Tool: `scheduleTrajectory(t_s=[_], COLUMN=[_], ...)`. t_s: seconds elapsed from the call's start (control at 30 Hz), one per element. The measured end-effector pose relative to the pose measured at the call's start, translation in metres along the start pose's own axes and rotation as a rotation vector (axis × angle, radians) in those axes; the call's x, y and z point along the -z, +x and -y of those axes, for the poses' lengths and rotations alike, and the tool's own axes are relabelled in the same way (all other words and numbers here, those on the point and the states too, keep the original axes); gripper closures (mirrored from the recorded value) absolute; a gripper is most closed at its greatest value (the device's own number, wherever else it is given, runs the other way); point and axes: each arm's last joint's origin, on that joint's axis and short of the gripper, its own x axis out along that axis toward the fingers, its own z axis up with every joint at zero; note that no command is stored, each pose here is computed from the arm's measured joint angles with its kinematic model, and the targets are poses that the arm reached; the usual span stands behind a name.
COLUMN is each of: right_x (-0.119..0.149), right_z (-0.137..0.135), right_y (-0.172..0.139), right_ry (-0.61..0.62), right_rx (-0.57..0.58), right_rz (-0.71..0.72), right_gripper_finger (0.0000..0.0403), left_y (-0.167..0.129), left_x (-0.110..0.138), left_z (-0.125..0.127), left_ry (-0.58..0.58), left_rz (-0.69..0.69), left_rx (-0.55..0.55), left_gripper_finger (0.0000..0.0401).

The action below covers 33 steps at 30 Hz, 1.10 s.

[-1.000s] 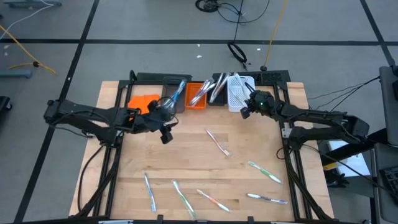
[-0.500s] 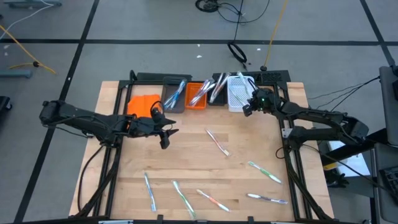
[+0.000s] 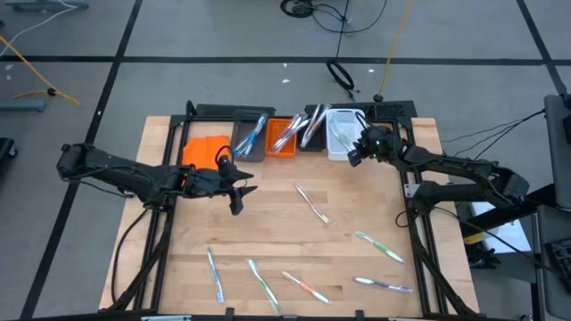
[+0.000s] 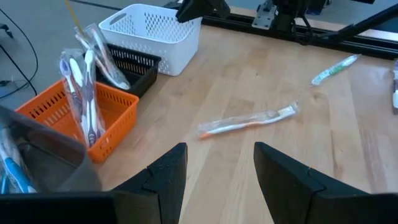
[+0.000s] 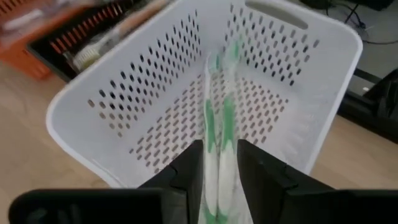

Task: Pick & Place Toothbrushes
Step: Put the green toothbrush into the white bin

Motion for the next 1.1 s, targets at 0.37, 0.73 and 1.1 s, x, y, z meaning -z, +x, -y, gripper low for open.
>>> scheduleTrajectory(t_s=[0.37,0.73,1.1], right_x=[-0.010,0.000,0.045], right_z=[-0.012,-0.057,-0.108], right_y=[-0.004,-0.030,-0.069], right_ry=[0.033,-0.074,-0.192], right_rx=[-0.319,-0.645,-0.874], right_rz=[0.063,0.026,-0.249], right_gripper_finger=[0.0317,0.0317,0.0317], left_y=[0.000,0.000,0.000], left_x=[-0.001,-0.001,-0.001], left_z=[0.000,0.000,0.000], left_ry=[-0.004,-0.004,-0.004], left_rz=[0.008,0.008,0.008], left_rx=[0.001,0.001,0.000], left_gripper_finger=[0.0213,0.0212,0.0212])
